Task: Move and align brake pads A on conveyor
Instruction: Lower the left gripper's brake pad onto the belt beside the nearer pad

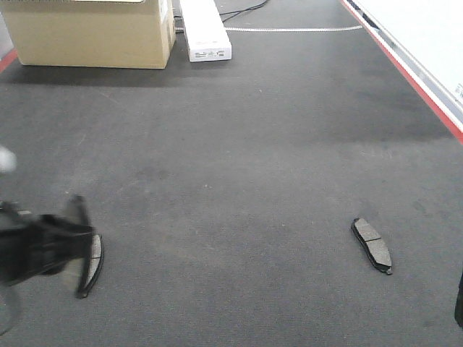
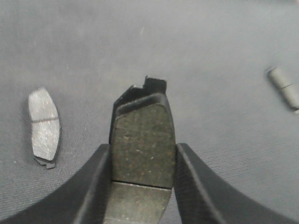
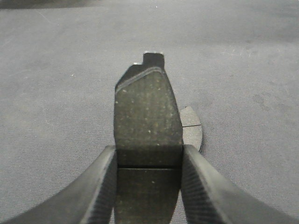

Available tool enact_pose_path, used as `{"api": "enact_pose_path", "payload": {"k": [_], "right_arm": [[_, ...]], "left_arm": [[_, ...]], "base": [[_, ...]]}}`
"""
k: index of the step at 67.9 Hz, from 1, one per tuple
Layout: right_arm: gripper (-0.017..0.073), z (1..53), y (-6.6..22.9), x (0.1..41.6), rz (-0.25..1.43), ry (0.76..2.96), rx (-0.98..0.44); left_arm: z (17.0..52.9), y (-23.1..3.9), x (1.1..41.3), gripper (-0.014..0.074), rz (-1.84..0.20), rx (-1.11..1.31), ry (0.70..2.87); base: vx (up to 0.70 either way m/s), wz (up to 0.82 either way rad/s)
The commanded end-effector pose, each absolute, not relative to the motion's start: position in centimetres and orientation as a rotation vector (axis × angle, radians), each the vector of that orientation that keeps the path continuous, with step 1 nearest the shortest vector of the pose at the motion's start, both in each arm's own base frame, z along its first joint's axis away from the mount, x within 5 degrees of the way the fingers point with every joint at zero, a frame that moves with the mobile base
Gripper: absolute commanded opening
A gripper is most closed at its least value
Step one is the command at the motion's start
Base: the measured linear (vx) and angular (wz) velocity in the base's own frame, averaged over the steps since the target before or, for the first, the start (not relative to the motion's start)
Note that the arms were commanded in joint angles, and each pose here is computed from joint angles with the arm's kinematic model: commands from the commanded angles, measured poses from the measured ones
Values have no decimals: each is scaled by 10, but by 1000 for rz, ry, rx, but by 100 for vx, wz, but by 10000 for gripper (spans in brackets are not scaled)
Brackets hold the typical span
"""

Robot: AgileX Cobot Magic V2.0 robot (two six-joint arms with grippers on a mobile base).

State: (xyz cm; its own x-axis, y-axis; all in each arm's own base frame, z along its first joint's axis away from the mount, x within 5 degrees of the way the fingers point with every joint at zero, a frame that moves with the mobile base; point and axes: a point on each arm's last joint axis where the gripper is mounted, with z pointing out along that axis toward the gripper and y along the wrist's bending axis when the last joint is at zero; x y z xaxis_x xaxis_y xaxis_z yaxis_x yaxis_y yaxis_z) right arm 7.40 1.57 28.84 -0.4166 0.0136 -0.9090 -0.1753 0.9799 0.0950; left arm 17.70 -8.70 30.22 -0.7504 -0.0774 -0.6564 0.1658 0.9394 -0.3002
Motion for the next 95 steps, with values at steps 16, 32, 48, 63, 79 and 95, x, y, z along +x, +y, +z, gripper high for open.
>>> {"api": "enact_pose_path", "payload": {"k": [16,32,48,63,79,95], "right_arm": [[-4,305,17,77,216,1878,-125],[-4,305,17,77,216,1878,-125],[-4,305,17,77,216,1878,-125],[-4,305,17,77,216,1878,-125],[-4,305,17,77,216,1878,-125],[-4,305,17,77,216,1878,-125]], "left_arm": [[270,-133,254,8,-541,-66,2506],[244,-152,284,24,-545,-108,2583],[215,-166,310,68,-528,-140,2672],[189,-177,329,185,-470,-77,2792],[183,-179,336,381,-451,-59,2791],[192,-174,335,407,-381,28,2763]], "base": [[0,0],[0,0],[0,0],[0,0],[0,0],[0,0]]}}
